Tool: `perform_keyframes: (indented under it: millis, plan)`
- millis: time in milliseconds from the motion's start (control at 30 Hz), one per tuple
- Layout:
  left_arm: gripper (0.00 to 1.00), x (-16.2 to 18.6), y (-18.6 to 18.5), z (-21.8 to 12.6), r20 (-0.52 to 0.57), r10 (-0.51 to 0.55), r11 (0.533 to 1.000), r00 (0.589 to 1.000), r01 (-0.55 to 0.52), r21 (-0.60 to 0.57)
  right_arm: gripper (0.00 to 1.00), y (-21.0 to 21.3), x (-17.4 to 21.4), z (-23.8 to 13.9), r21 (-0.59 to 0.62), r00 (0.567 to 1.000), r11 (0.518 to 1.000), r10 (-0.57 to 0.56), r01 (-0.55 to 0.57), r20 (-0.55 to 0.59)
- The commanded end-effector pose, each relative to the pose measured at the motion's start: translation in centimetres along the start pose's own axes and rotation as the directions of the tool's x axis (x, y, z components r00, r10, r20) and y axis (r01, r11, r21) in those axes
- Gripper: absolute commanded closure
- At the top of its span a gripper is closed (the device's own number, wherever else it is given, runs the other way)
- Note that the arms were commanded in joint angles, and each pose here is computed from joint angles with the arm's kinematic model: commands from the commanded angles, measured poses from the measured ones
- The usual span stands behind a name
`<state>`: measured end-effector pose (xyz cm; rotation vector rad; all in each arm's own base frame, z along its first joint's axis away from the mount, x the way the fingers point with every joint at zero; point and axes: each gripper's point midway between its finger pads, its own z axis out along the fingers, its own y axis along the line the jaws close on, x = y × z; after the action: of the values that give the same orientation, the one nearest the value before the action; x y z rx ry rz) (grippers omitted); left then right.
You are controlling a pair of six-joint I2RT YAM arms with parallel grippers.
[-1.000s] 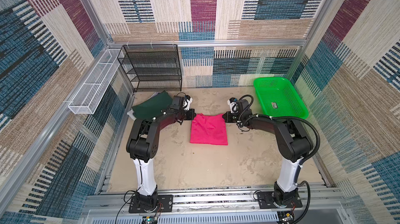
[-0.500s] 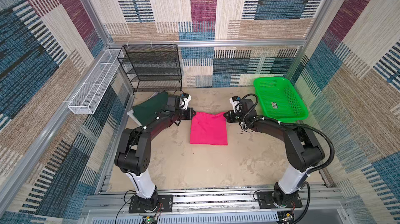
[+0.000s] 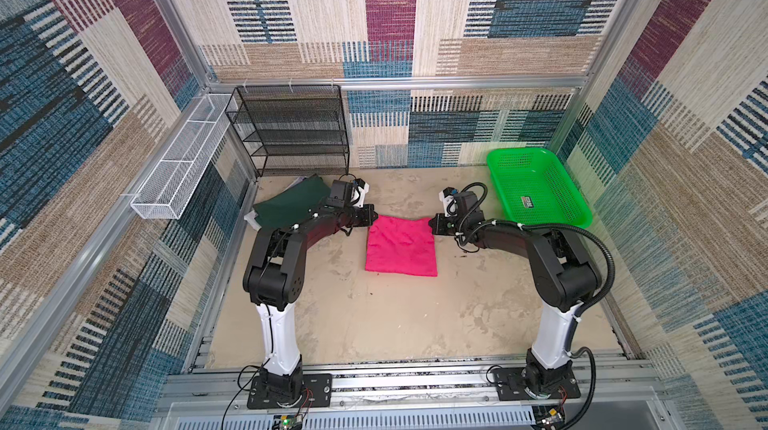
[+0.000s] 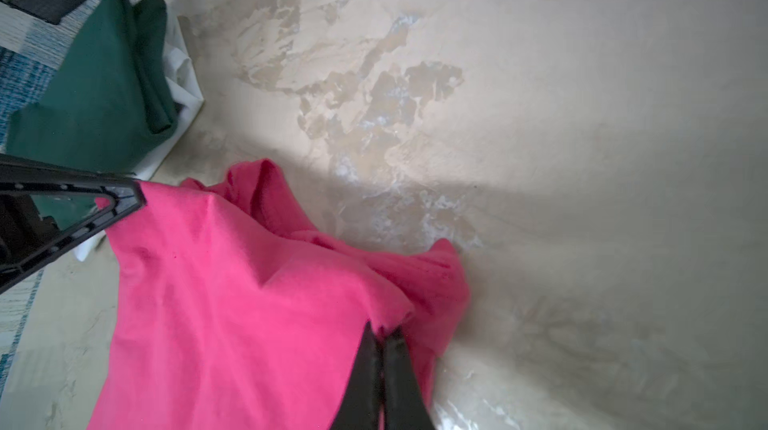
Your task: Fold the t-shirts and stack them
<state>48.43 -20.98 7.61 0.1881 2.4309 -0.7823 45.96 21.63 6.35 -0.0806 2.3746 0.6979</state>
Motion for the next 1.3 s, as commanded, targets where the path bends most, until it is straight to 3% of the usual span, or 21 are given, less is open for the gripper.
perform_keyframes:
  millis: [0,200,433,667,933,1100,1267]
  plan:
    - [1.00,-0.1,1.1,0.9,0.013,-0.029,0.999,1.000,0.029,-0.031,1.00,-1.1,-0.5,0.9,0.044,1.000,0.999,0.016,-0.017,0.027]
    - [0.96,0.8,2.5,1.2,0.012,-0.030,0.997,0.999,0.030,-0.068,1.00,-2.4,0.1,1.3,0.100,1.000,0.995,0.022,-0.024,0.022]
    - [0.77,-0.5,1.1,-1.5,0.087,0.023,0.998,0.996,-0.018,-0.058,0.60,-1.7,-1.6,-0.8,0.115,0.997,0.993,-0.015,0.006,0.075]
    - [0.74,-2.0,-1.5,-3.9,0.145,0.012,1.000,0.989,-0.014,0.014,0.64,1.6,-3.6,-2.8,0.001,0.993,1.000,-0.015,0.015,0.116]
    - [0.78,-1.4,-2.2,-0.9,0.093,-0.086,0.988,0.992,0.073,0.135,0.67,3.2,-3.2,-0.4,-0.136,0.997,0.990,0.039,-0.030,0.067]
    - [0.78,-0.2,-0.3,1.0,0.067,-0.106,0.990,0.992,0.100,0.097,0.67,2.5,-2.0,1.7,-0.147,0.998,0.987,0.062,-0.057,0.030]
    - [0.78,0.6,1.5,2.6,0.036,-0.134,0.990,0.990,0.131,0.059,0.69,0.7,-1.0,3.2,-0.080,0.997,0.994,0.072,-0.071,0.007]
